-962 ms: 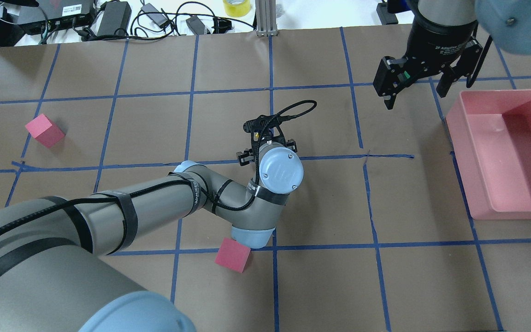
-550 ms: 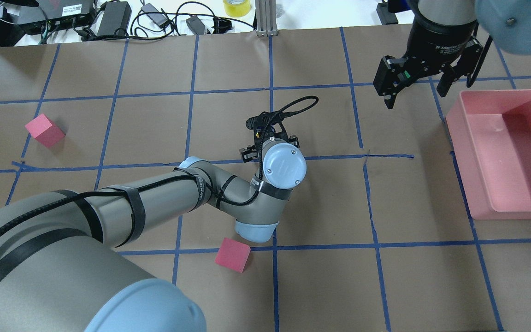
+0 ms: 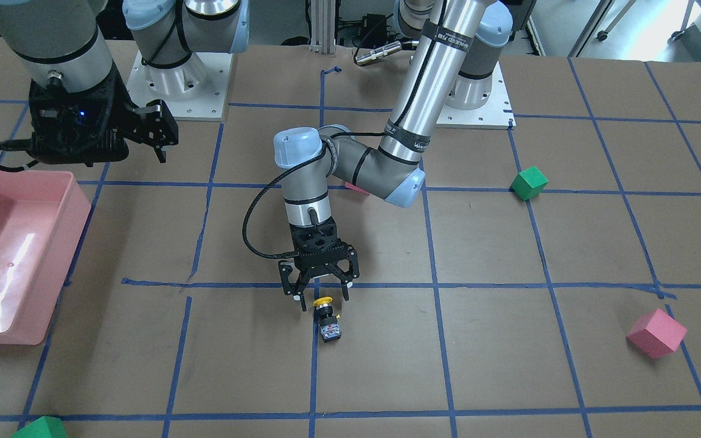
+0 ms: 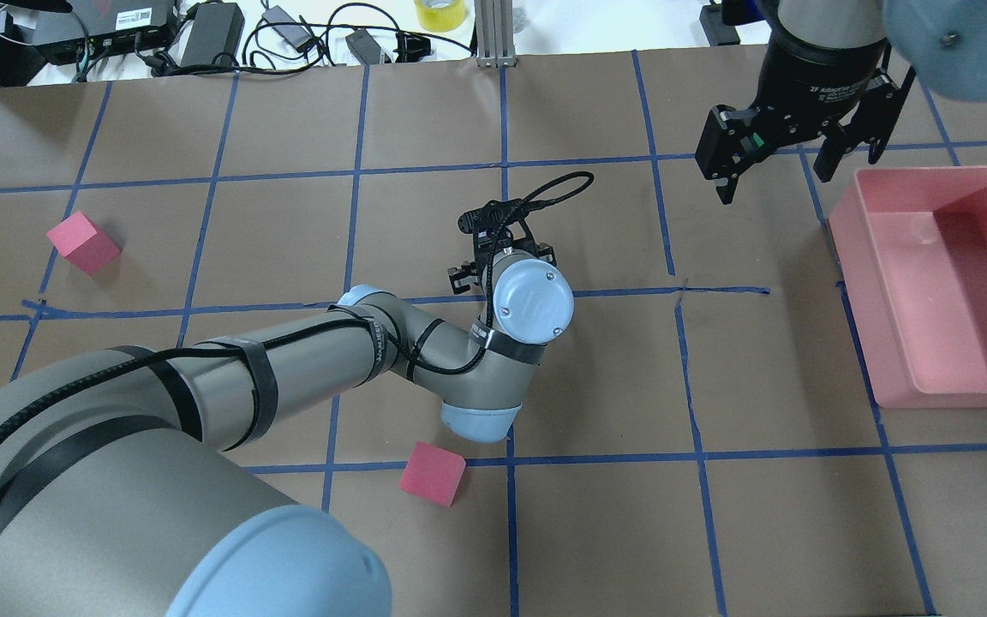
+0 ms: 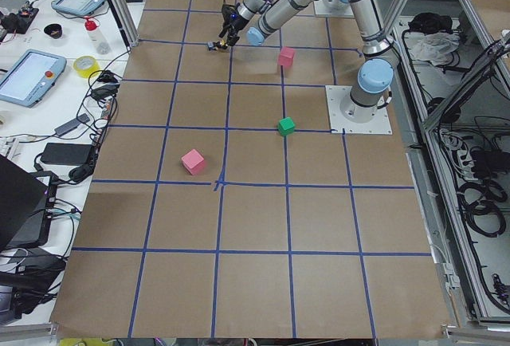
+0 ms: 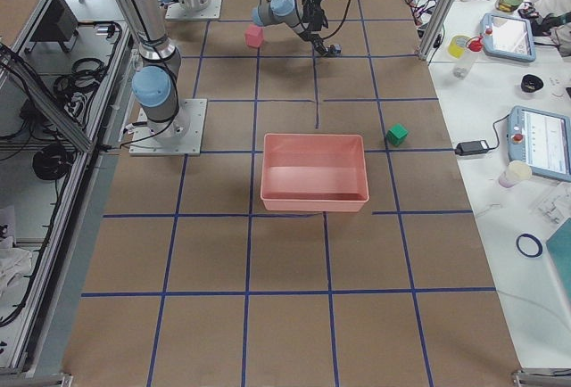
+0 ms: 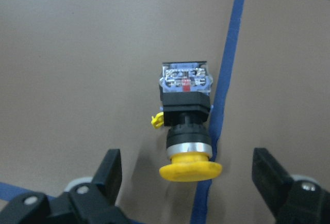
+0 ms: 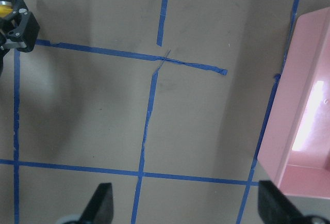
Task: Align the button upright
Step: 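Lower the left gripper and close it around the switch's yellow cap end, then lift the switch with the left gripper and rotate it cap-up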
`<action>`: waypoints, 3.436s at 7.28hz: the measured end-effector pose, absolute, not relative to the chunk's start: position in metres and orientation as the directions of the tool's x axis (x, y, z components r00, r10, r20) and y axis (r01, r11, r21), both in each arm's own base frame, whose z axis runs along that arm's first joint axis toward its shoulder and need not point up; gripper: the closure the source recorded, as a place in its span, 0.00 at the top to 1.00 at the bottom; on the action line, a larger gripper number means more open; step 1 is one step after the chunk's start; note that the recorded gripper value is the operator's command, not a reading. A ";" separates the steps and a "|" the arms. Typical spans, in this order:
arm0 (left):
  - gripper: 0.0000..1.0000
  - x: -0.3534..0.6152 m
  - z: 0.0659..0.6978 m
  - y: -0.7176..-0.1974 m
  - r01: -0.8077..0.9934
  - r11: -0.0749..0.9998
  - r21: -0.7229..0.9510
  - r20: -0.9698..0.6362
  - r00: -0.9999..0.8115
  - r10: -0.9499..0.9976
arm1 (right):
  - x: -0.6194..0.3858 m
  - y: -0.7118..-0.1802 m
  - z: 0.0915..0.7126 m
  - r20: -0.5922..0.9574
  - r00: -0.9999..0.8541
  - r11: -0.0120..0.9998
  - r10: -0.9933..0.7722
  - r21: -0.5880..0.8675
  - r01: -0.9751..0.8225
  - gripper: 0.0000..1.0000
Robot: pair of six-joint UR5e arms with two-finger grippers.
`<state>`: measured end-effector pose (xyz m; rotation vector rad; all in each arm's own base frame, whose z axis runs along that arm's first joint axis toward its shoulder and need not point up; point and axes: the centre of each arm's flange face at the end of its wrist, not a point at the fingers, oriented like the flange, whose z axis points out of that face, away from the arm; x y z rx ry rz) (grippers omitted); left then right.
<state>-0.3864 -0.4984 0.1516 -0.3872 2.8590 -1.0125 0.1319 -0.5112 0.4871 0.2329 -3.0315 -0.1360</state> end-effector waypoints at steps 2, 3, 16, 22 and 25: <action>0.81 -0.385 0.149 -0.500 -0.208 0.747 -0.631 -0.003 -0.963 -0.271 | 0.131 -0.511 0.486 0.101 -0.982 0.984 -0.157 0.102 -0.147 1.00; 0.81 -0.385 0.148 -0.501 -0.208 0.747 -0.631 -0.004 -0.963 -0.271 | 0.131 -0.511 0.486 0.102 -0.982 0.984 -0.158 0.103 -0.147 1.00; 0.37 -0.388 0.157 -0.505 -0.203 0.744 -0.637 0.006 -0.966 -0.259 | 0.131 -0.512 0.485 0.105 -0.982 0.984 -0.157 0.098 -0.147 1.00; 0.38 -0.380 0.182 -0.515 -0.202 0.735 -0.647 0.021 -0.969 -0.248 | 0.130 -0.511 0.483 0.105 -0.982 0.984 -0.157 0.103 -0.146 1.00; 0.96 -0.367 0.182 -0.521 -0.250 0.749 -0.614 0.062 -0.961 -0.270 | 0.130 -0.511 0.482 0.104 -0.982 0.983 -0.157 0.109 -0.145 1.00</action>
